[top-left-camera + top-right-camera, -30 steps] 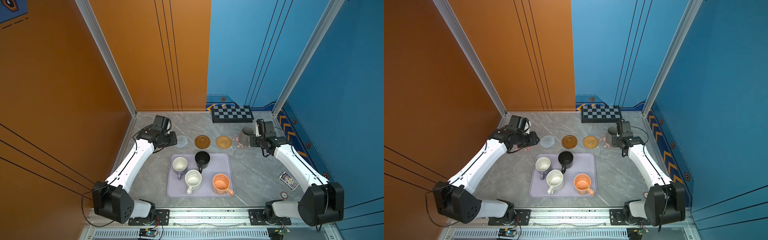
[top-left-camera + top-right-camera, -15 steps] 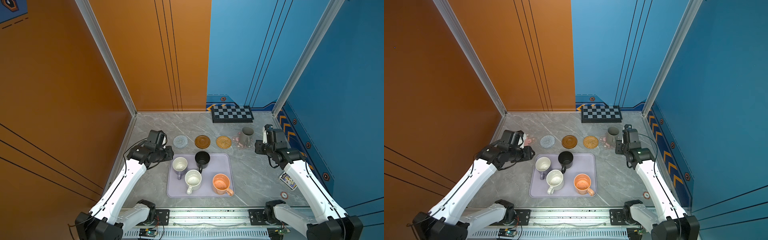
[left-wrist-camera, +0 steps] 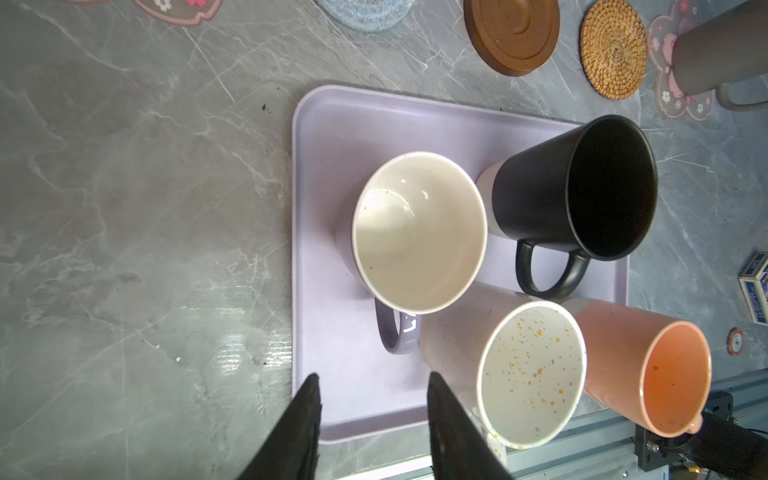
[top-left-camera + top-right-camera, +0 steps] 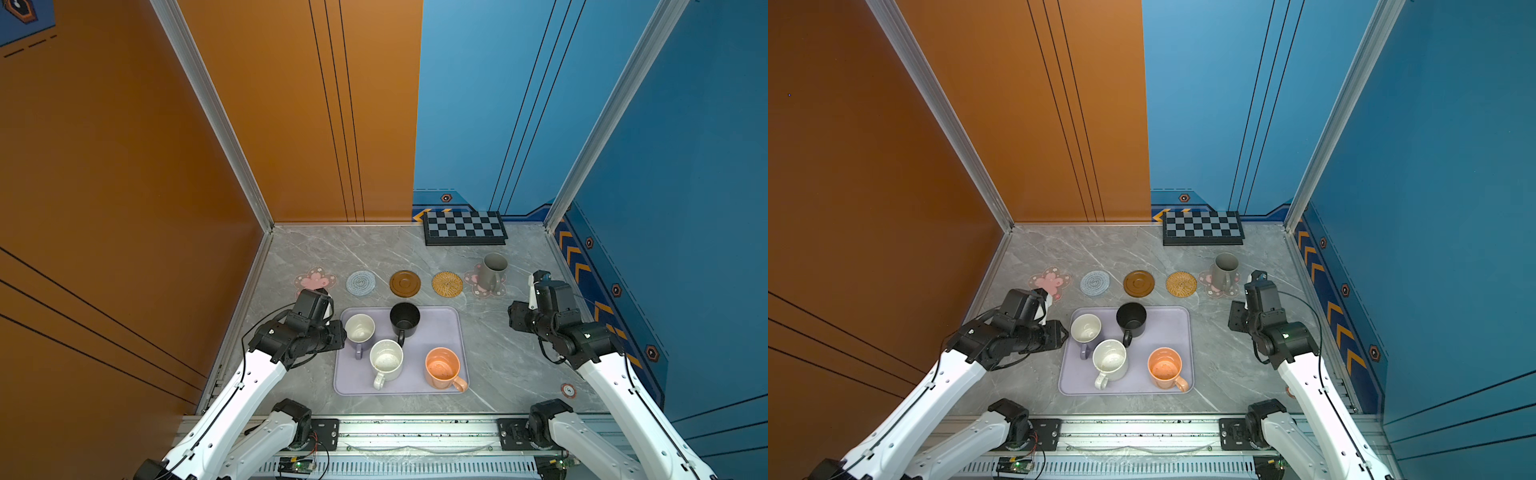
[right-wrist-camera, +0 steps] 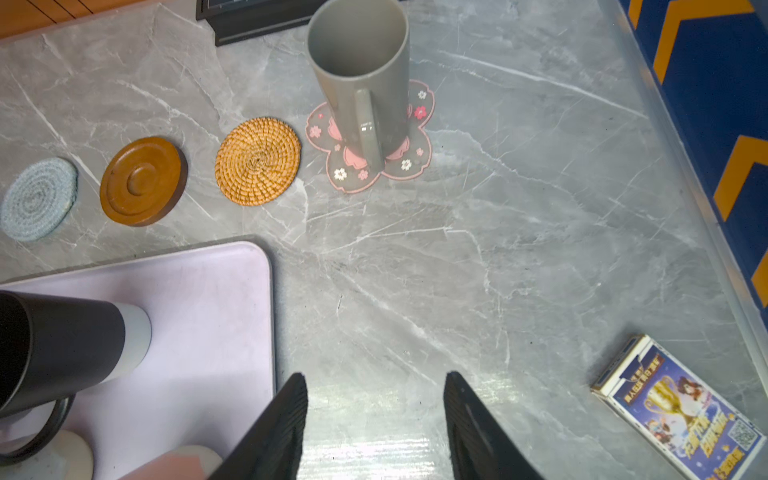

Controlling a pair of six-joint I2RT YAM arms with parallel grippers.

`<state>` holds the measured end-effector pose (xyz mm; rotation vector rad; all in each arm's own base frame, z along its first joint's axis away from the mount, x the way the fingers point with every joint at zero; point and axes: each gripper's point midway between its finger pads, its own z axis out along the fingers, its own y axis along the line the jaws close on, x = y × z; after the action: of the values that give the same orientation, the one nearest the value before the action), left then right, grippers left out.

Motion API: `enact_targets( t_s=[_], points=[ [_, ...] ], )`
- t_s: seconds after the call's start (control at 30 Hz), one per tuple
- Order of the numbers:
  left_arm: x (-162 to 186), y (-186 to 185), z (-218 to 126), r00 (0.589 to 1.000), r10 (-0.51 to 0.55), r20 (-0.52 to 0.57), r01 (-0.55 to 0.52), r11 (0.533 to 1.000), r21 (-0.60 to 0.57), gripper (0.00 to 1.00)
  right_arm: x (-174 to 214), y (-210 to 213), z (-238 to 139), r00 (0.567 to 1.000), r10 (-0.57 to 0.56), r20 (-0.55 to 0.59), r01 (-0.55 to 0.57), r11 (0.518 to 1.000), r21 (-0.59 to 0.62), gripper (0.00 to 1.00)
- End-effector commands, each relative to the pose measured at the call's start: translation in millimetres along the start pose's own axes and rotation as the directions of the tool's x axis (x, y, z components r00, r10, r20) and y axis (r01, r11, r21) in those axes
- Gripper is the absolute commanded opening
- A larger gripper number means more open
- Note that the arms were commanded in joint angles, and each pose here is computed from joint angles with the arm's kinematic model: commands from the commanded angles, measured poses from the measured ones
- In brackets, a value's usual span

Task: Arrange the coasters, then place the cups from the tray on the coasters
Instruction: 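Raise the right gripper toward the tray while the left gripper moves over the white mug, then lower the left gripper onto the white mug rim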

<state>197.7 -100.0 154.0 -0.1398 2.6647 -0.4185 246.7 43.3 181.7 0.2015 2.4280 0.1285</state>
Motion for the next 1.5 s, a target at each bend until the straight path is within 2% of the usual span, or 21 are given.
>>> enact_targets(
  t_s=[0.0,0.3,0.67,0.87,1.17,1.47],
  points=[
    [14,3,4,1.000,-0.001,-0.025,0.001,1.000,-0.007,0.44,15,-2,2,0.999,0.029,-0.034,-0.028,0.999,0.035,0.56],
    [31,2,13,0.998,0.032,-0.049,-0.035,0.998,-0.048,0.43,18,22,-1,1.000,-0.013,-0.010,0.013,1.000,0.004,0.57],
    [44,8,27,0.996,0.046,-0.070,-0.055,0.989,-0.134,0.44,22,34,1,1.000,-0.005,0.019,0.005,1.000,-0.013,0.57],
    [41,10,25,0.998,0.048,-0.038,-0.053,0.988,-0.144,0.44,21,52,10,1.000,-0.006,0.016,0.007,0.999,-0.050,0.57],
    [44,4,35,0.990,0.095,-0.106,-0.110,0.982,-0.151,0.44,30,63,18,0.997,-0.075,-0.012,0.074,0.997,-0.030,0.58],
    [35,-13,48,0.989,0.109,-0.099,-0.120,0.986,-0.114,0.44,22,63,13,0.996,-0.088,0.009,0.088,0.996,-0.022,0.60]
  ],
)
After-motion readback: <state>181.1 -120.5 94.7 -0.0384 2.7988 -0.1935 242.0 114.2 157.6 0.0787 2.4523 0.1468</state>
